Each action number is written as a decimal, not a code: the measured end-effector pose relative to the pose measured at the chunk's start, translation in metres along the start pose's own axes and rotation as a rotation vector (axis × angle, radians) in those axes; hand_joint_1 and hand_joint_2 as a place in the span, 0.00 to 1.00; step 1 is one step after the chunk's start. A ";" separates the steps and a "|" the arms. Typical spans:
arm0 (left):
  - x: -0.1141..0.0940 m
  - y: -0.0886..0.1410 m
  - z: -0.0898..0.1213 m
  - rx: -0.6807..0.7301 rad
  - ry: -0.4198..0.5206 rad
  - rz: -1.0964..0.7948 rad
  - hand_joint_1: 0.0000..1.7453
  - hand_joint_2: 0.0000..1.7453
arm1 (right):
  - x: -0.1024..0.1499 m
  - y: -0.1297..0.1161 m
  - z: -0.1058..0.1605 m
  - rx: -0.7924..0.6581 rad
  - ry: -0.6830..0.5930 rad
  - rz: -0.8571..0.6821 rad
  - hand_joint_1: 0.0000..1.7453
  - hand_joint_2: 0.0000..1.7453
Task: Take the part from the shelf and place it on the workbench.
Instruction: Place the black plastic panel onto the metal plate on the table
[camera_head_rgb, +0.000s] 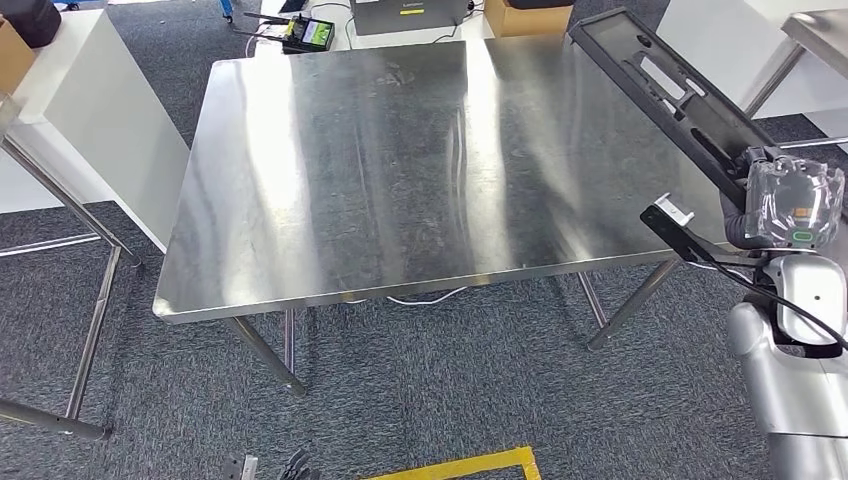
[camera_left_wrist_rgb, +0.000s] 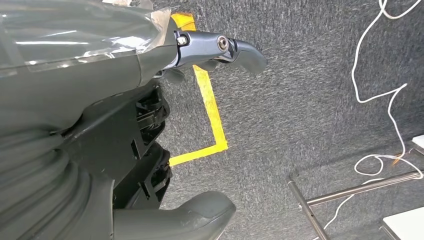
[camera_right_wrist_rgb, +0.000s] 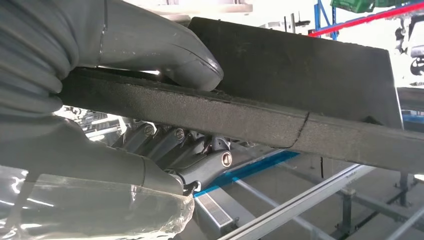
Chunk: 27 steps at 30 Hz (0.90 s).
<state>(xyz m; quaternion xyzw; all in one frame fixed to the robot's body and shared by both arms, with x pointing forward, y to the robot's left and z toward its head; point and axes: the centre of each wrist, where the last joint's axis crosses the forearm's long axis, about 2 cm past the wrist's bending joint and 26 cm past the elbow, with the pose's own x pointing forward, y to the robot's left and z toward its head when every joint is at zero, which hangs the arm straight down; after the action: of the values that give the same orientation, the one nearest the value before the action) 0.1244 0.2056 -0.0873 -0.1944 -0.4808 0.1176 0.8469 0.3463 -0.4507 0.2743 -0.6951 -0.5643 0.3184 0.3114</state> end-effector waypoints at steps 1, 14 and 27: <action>0.000 0.000 0.000 0.001 -0.002 -0.001 0.00 1.00 | 0.000 0.001 0.000 0.003 -0.003 0.002 1.00 1.00; 0.002 0.006 0.000 0.002 -0.005 -0.033 0.00 1.00 | 0.026 0.009 -0.017 0.005 -0.048 -0.020 1.00 1.00; 0.003 0.009 0.001 0.014 -0.003 -0.034 0.00 1.00 | 0.061 0.021 -0.034 0.034 -0.091 -0.058 1.00 1.00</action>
<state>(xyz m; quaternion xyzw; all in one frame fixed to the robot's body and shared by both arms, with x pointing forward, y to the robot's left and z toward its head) 0.1246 0.2152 -0.0889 -0.1798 -0.4846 0.1068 0.8494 0.3954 -0.3969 0.2731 -0.6579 -0.5923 0.3501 0.3063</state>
